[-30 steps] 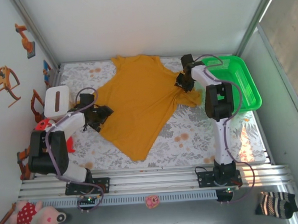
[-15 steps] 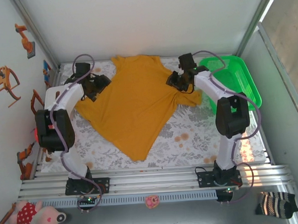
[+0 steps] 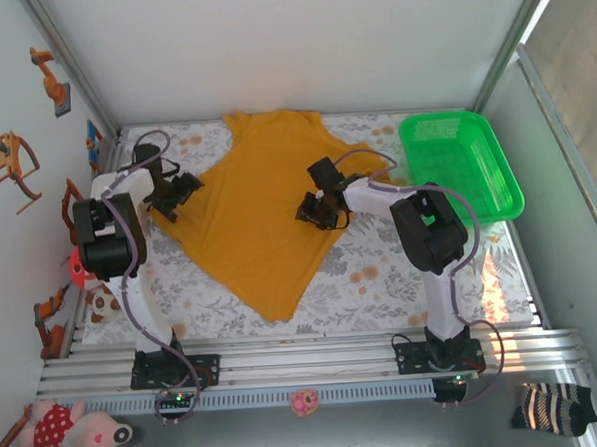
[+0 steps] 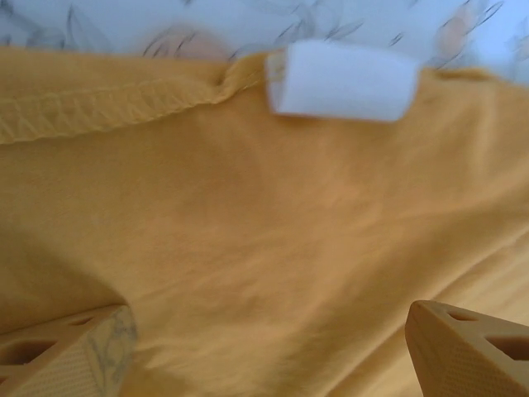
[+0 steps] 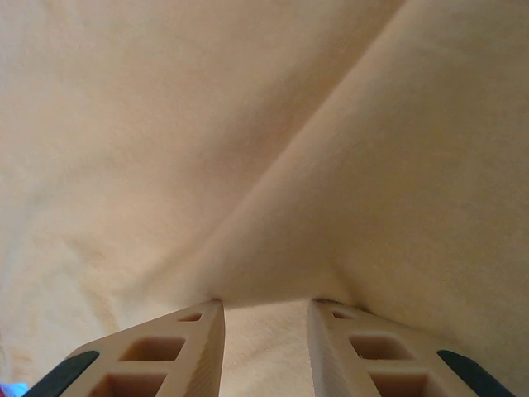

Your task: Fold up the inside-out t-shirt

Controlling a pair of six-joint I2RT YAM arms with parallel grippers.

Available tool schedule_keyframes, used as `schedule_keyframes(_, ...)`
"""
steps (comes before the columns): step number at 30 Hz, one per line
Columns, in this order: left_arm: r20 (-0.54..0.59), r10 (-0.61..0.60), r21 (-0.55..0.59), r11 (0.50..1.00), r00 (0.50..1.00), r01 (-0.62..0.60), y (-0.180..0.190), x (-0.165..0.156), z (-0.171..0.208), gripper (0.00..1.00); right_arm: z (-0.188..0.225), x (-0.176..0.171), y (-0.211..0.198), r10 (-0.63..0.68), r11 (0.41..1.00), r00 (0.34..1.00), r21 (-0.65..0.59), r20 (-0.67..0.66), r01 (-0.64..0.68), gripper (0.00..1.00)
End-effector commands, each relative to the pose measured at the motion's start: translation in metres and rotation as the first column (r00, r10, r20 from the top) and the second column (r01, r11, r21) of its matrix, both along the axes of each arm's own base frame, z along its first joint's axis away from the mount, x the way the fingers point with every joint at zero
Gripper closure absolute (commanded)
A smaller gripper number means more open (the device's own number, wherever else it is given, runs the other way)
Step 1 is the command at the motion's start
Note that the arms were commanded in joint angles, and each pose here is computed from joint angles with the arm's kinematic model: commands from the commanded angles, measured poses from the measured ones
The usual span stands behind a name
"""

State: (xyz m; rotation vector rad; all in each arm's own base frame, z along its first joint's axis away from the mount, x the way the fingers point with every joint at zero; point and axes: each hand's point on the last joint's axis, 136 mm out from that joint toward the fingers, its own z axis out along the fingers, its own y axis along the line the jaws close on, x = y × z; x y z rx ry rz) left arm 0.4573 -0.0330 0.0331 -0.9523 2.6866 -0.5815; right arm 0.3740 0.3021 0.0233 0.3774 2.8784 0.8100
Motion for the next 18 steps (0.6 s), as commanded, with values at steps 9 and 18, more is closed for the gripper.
schedule_keyframes(9, -0.088, 0.098, -0.105, 0.989, 0.991, -0.107, -0.005, -0.070, -0.018, 0.17, -0.027, 0.021, -0.100, -0.121, 0.981, 0.989, -0.159, -0.082, 0.107, 0.68)
schedule_keyframes(18, -0.135, 0.097, -0.078, 0.991, 0.986, -0.109, -0.036, -0.152, -0.028, 0.17, -0.012, 0.047, -0.148, -0.136, 0.971, 0.988, -0.207, -0.069, 0.119, 0.68)
